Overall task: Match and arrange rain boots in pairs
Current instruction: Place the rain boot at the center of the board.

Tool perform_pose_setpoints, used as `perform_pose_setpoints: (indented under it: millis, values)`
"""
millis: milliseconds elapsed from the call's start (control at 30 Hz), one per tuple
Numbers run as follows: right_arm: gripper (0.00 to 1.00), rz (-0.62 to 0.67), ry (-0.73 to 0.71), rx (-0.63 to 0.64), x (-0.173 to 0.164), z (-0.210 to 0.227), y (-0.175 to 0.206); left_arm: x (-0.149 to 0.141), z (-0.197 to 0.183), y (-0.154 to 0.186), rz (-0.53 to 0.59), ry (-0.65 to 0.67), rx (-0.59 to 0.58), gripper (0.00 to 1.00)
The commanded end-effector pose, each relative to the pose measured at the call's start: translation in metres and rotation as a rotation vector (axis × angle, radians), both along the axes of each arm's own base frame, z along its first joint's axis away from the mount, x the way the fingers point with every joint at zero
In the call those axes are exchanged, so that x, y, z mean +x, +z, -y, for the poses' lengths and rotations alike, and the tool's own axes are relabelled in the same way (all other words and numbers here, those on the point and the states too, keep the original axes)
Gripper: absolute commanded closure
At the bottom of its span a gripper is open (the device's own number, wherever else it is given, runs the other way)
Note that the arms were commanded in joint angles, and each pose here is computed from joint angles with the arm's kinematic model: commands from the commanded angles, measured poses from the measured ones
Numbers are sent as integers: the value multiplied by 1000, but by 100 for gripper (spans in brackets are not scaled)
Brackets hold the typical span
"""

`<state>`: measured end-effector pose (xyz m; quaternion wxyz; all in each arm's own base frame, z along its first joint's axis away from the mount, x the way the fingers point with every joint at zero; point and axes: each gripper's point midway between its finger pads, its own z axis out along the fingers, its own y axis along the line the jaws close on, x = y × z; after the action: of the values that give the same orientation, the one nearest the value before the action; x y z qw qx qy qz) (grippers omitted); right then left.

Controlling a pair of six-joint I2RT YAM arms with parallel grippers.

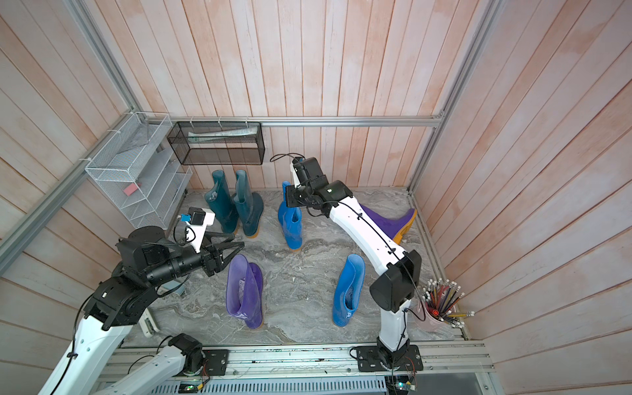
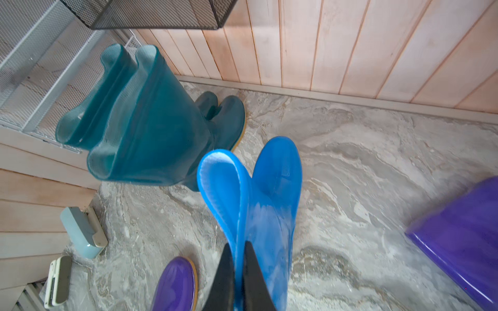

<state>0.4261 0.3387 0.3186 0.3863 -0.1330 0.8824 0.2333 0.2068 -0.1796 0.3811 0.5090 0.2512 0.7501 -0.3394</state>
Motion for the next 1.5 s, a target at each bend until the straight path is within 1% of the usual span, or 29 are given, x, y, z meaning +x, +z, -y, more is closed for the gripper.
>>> perform_pose_setpoints:
  millis: [0,100,267,467,900,1300,1400,1433,1467]
  values:
    - [100,90,-35,86,24,-5,42,-5,-1,4,19,-9,3,46]
    - [100,81,-50,101,40,-13,37,-5,-1,1,14,-10,10,46]
    - [100,57,-64,161,66,-20,23,-6,-2,-1,11,-12,20,46]
    - [100,25,-63,191,80,-20,9,-7,-3,-3,8,-10,27,46]
    - [100,-20,-19,228,86,-26,-8,-7,-3,-1,11,-3,20,46]
    - [100,-32,-5,253,87,-29,-8,-6,-3,-2,2,0,20,46]
    - [98,-34,-2,256,87,-30,-8,-6,-4,-2,2,1,20,46]
    - [96,-33,-2,257,86,-30,-8,-6,-4,-1,4,2,19,46]
    - [92,-34,-3,255,86,-30,-8,-6,-4,-1,5,4,19,46]
